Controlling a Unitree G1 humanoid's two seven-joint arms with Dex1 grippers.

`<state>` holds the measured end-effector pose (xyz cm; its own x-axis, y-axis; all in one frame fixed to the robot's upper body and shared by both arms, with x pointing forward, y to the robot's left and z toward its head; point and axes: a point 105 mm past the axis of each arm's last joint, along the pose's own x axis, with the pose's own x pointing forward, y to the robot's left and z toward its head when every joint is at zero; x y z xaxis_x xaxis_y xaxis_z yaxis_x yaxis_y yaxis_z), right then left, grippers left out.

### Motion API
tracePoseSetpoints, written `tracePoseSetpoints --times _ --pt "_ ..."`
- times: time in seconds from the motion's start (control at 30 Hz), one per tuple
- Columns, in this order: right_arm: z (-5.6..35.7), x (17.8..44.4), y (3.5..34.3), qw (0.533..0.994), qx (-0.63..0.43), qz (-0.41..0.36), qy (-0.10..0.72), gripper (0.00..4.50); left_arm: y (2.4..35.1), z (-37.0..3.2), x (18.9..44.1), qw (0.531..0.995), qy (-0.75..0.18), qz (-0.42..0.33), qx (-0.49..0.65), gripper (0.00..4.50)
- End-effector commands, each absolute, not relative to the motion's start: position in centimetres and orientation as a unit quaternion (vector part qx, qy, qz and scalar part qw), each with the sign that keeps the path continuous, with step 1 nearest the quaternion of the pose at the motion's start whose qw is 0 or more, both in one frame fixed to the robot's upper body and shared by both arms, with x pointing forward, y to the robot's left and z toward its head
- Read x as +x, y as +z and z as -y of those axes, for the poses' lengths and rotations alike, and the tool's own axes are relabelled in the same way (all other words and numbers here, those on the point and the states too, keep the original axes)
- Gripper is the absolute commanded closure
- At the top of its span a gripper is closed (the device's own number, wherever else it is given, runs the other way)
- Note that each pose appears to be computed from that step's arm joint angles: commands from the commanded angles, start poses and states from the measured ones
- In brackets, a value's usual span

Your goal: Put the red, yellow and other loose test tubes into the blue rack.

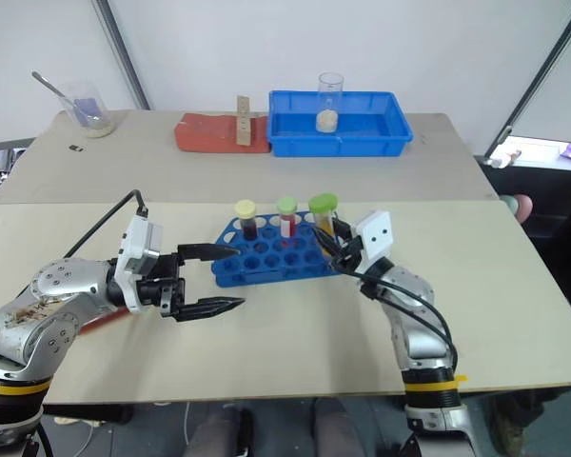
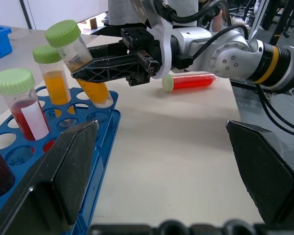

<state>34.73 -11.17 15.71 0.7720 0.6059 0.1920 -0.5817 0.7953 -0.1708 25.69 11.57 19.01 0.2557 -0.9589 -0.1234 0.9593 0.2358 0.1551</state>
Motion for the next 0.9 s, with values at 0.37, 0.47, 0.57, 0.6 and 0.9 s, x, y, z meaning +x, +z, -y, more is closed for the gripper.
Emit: tracePoseSetpoints --times 0.37,0.47,0.57,0.6,0.9 --pt "12.7 34.4 15.5 0.957 -0.008 0.163 0.241 3.50 20.4 -10.5 25.6 0.790 -0.606 0.033 0.087 0.00" --pt "12.9 34.1 15.4 0.960 -0.008 0.173 0.220 3.50 20.6 -10.4 25.8 0.794 -0.602 0.035 0.080 0.00" --pt "12.6 33.7 14.7 0.962 -0.006 0.173 0.210 3.50 20.5 -10.1 25.7 0.792 -0.605 0.032 0.072 0.00" --pt "12.5 33.7 14.4 0.963 -0.004 0.171 0.210 3.50 20.4 -10.0 25.7 0.791 -0.607 0.030 0.071 0.00" --pt "13.5 33.3 13.8 0.966 -0.023 0.140 0.218 1.12 20.2 -9.5 25.8 0.788 -0.610 0.026 0.079 0.00"
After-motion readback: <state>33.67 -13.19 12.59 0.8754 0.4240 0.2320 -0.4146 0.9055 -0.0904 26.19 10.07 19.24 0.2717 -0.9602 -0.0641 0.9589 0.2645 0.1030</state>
